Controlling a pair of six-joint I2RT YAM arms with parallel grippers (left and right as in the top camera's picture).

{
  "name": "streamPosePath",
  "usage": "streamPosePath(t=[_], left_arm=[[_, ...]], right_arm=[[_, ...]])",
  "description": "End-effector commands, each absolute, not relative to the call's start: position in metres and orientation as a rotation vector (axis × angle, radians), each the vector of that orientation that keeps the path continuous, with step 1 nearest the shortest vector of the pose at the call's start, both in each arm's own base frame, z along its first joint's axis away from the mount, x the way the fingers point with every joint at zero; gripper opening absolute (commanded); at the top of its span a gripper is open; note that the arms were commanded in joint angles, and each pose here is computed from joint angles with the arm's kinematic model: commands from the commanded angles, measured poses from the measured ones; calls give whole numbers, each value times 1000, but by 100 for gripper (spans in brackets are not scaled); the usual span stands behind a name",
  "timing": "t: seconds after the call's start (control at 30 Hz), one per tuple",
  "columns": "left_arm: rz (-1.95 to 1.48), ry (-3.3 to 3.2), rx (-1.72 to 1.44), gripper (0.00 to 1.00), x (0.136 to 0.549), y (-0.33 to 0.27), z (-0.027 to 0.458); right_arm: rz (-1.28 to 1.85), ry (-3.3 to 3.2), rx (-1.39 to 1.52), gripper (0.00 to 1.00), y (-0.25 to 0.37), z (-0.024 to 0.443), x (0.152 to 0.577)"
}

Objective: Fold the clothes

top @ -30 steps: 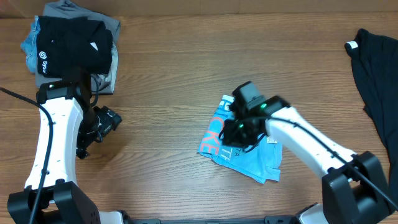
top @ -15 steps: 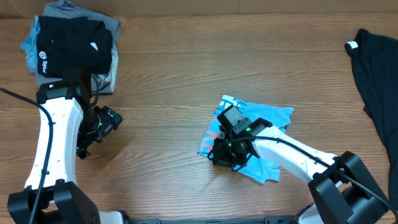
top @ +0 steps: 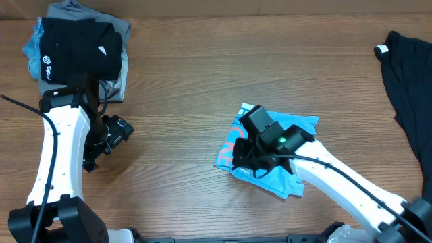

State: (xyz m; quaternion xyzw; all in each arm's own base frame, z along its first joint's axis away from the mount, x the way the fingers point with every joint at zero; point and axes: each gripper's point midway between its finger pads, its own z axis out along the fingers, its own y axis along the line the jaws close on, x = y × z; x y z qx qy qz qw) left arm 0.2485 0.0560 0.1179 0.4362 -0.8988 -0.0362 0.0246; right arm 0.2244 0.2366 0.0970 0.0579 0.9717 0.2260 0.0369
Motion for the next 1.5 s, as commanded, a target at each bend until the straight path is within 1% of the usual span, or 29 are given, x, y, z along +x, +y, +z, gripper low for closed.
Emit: streamPosePath(t=[0.0,0.1,0.2,0.33,0.37,0.43,0.5,0.67,0.77,0.9,1.0,1.03,1.1,1.13,1.3,1.47], left_arm=[[-100,-2800,1312,100,250,55,117],[-100,-2800,1311,100,250,55,117],[-100,-2800,1312,100,250,55,117],[-101,-2799,1310,100,250,55,117],[-102,-2798,1309,100,249,55,117],[-102,-2798,1310,100,249,55,117],[-101,-2798,1310,100,249,55,117],[-101,-2798,1309,100,249,55,117],[-96,-2798,1308,100,250,54,117],[-6,-2829,1249,100,256,44,117],[168,-2935,1057,100,272,21,117],[332,-3011,879,100,285,-3,118],[459,-3061,724,100,294,-25,120],[527,-3081,634,100,298,-41,120],[637,-3134,372,100,306,-97,113],[648,-3125,143,100,307,-153,89]], right_arm=[[623,2895,178,12,232,105,243],[599,2956,186,12,234,87,239],[574,3053,195,12,237,60,231],[550,3224,227,9,239,23,211],[562,3258,233,9,241,18,206],[565,3308,242,4,243,9,199],[532,3333,245,4,241,5,194],[513,3339,247,4,238,10,191],[441,3313,294,4,228,20,193],[374,3214,298,4,214,52,201],[374,3107,295,5,207,82,210],[384,3023,291,24,201,103,216],[393,2949,290,88,195,120,222],[401,2912,297,100,192,129,225],[461,2825,383,100,171,154,232],[440,2789,471,100,142,163,237]])
